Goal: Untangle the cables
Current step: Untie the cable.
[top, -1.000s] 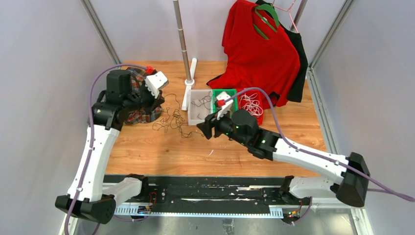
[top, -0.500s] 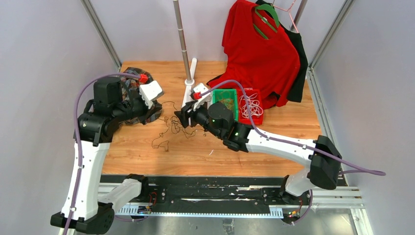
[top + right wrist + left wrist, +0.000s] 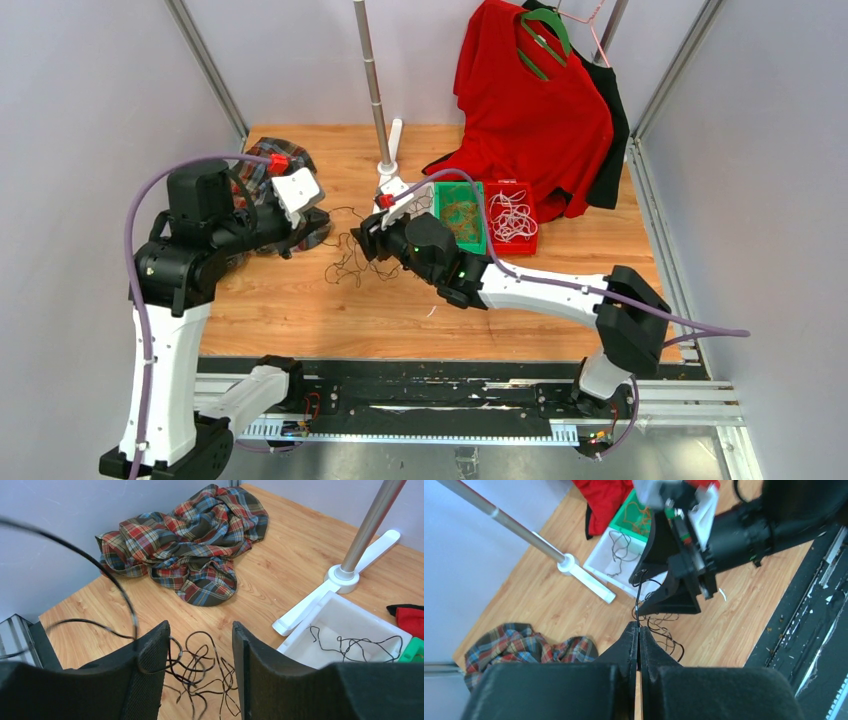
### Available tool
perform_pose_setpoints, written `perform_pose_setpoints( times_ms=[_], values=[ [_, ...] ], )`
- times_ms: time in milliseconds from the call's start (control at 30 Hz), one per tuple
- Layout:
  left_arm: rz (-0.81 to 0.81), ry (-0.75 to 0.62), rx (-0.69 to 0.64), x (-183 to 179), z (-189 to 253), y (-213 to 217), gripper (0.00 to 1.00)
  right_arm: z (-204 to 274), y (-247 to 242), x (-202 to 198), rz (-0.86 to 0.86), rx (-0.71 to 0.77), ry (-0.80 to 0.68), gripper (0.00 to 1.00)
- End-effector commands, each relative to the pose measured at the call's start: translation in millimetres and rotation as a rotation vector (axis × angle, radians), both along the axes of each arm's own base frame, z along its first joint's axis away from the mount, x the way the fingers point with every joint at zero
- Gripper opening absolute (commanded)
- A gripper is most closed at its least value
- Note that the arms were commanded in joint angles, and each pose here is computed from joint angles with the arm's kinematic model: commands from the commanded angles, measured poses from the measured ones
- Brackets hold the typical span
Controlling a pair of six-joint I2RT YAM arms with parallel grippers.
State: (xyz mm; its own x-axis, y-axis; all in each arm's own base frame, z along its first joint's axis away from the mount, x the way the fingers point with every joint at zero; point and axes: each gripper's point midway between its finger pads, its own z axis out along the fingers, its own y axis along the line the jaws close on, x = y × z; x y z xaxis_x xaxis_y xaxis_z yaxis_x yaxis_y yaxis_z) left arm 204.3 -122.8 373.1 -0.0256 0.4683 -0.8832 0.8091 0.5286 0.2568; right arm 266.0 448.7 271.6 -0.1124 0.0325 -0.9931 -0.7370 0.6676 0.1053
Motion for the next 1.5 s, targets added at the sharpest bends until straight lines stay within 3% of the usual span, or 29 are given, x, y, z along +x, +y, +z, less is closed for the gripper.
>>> perform_pose_setpoints(
  times_ms=[0, 200, 433, 667, 767, 1133, 1300, 1467],
  values=[
    [-0.050, -0.079, -0.048, -20, 33, -6, 0.00, -7, 14, 2, -0.010, 0.038, 0.010, 0.48],
    [-0.058, -0.174, -0.064, -34, 67, -5, 0.01, -48, 21, 4, 0.004, 0.001, 0.061, 0.41],
    [0.007, -0.330, -0.065, -38, 122, 7, 0.01, -105, -2, 1, -0.031, -0.053, 0.141, 0.33],
    [0.050, -0.444, -0.087, -42, 167, 14, 0.00, -141, -26, -11, -0.048, -0.082, 0.202, 0.32],
    [0.052, -0.468, -0.090, -44, 176, 15, 0.00, -146, -34, -17, -0.045, -0.085, 0.213, 0.38],
    [0.055, -0.484, -0.058, -42, 171, 17, 0.01, -89, -66, -37, -0.009, -0.062, 0.112, 0.52],
    [0.058, -0.483, -0.040, -39, 167, 18, 0.00, -39, -58, -60, 0.093, -0.025, 0.015, 0.65],
    [0.062, -0.488, -0.025, -36, 165, 20, 0.00, 15, -38, -81, 0.186, 0.030, -0.073, 0.68]
  ],
)
